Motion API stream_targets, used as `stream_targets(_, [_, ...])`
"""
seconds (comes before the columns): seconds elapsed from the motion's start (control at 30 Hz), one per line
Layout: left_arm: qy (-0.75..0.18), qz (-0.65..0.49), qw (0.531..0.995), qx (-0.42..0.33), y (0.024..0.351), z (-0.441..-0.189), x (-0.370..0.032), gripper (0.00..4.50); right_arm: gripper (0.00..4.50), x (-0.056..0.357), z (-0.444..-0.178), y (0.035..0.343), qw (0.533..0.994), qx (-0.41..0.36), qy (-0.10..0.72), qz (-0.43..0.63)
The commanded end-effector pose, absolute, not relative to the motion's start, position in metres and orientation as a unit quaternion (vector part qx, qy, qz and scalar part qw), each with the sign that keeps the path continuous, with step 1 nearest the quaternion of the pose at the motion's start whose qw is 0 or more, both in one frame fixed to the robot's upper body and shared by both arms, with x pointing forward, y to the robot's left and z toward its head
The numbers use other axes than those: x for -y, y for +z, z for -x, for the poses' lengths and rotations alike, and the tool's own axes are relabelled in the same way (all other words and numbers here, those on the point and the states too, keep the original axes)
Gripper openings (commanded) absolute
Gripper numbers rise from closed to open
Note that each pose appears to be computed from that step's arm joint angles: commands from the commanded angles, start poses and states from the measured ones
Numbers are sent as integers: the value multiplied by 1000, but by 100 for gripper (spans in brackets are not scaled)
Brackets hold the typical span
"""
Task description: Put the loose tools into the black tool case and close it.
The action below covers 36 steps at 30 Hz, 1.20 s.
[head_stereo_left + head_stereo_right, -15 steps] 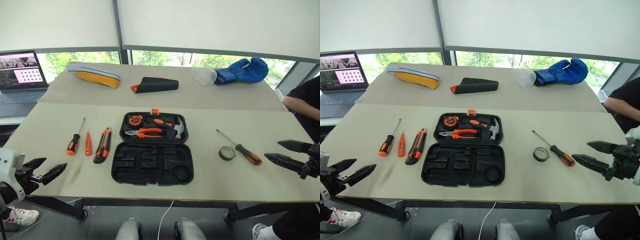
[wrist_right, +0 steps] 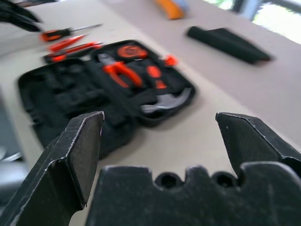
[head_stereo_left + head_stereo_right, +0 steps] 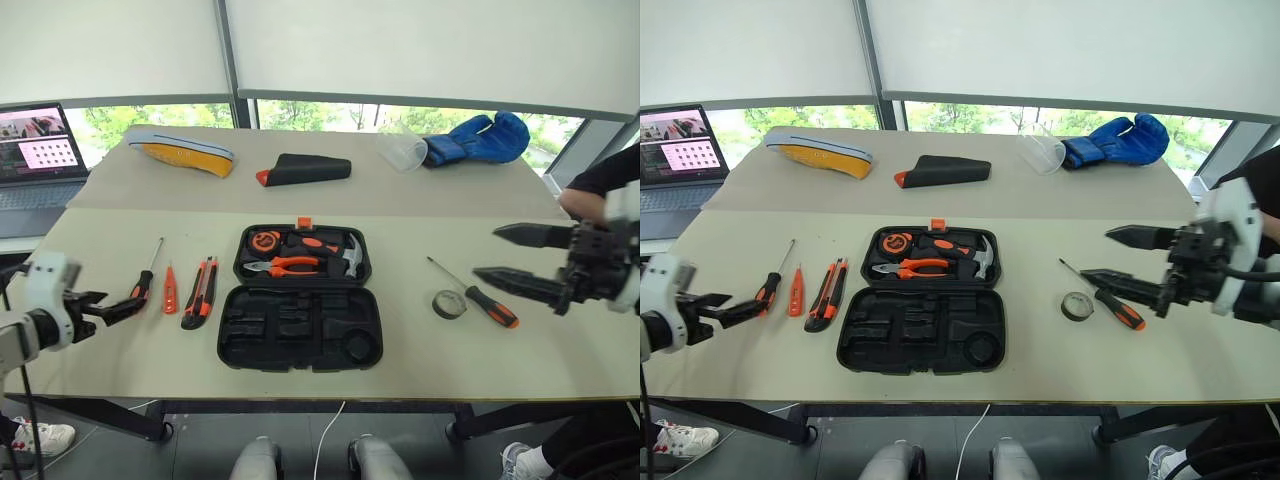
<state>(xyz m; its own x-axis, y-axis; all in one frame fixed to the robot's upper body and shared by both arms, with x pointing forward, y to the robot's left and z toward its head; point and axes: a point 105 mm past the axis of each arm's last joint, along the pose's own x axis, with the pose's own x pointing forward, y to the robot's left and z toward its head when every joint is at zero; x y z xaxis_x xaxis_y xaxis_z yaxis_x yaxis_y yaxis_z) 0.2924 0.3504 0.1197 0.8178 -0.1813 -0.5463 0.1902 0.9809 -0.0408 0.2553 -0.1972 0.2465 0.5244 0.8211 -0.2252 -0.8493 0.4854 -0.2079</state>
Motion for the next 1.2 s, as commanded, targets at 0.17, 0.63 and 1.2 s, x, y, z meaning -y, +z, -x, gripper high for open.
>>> stream_targets(0.17, [-99, -15, 948, -303, 121, -323, -354, 450, 445, 140, -229, 261, 790, 4, 587, 175])
stream_targets(0.63, [-74, -34, 933, -350, 95, -338, -364, 221, 450, 128, -228, 250, 776, 9, 601, 192])
stream_targets(1.2, [-567, -277, 771, -87, 204, -353, -182, 87, 450, 154, -231, 221, 825, -39, 528, 197])
